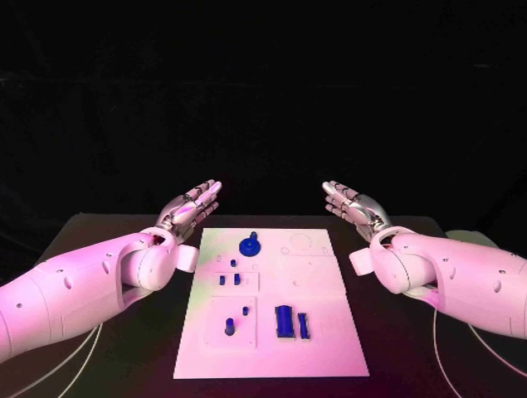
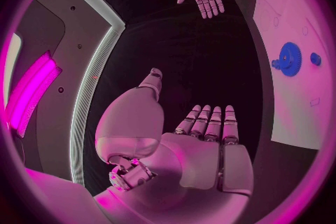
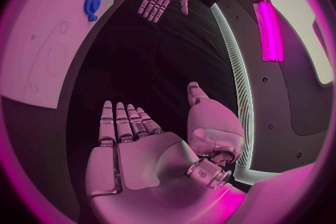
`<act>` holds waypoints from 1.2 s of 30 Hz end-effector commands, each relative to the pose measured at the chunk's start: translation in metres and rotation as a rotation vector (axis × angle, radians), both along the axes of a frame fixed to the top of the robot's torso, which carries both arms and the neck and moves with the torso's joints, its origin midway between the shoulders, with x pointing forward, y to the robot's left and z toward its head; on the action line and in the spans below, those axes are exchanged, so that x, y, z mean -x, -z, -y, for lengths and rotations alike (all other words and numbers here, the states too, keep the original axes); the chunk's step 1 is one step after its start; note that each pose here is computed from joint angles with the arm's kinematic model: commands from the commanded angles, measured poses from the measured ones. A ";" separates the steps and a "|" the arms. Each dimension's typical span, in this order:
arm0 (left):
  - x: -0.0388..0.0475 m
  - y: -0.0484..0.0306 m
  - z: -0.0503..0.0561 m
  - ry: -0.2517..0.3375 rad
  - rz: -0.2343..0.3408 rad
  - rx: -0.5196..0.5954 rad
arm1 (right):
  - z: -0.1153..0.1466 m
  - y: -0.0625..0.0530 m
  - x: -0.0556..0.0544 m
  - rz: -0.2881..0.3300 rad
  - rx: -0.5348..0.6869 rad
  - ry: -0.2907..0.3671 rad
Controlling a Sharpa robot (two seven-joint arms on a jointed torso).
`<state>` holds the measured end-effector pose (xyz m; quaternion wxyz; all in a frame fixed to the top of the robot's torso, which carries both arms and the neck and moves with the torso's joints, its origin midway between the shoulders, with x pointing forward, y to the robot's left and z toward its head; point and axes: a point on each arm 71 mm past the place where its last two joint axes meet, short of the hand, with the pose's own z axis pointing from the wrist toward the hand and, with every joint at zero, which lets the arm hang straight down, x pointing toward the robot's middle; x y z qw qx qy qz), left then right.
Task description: Assemble the parts on the task board
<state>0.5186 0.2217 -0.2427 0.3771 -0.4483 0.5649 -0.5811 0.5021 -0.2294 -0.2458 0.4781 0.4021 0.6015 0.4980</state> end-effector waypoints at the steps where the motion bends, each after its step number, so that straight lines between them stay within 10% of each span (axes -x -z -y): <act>1: 0.0055 -0.0034 0.002 -0.089 0.025 -0.019 | -0.009 -0.006 0.010 0.029 -0.067 0.095; 17: 0.0527 -0.0170 0.028 -0.290 0.052 -0.072 | -0.037 -0.022 0.040 0.024 -0.190 0.203; 36: 0.0569 -0.0185 0.029 -0.305 0.054 -0.078 | -0.037 -0.022 0.040 0.024 -0.190 0.203</act>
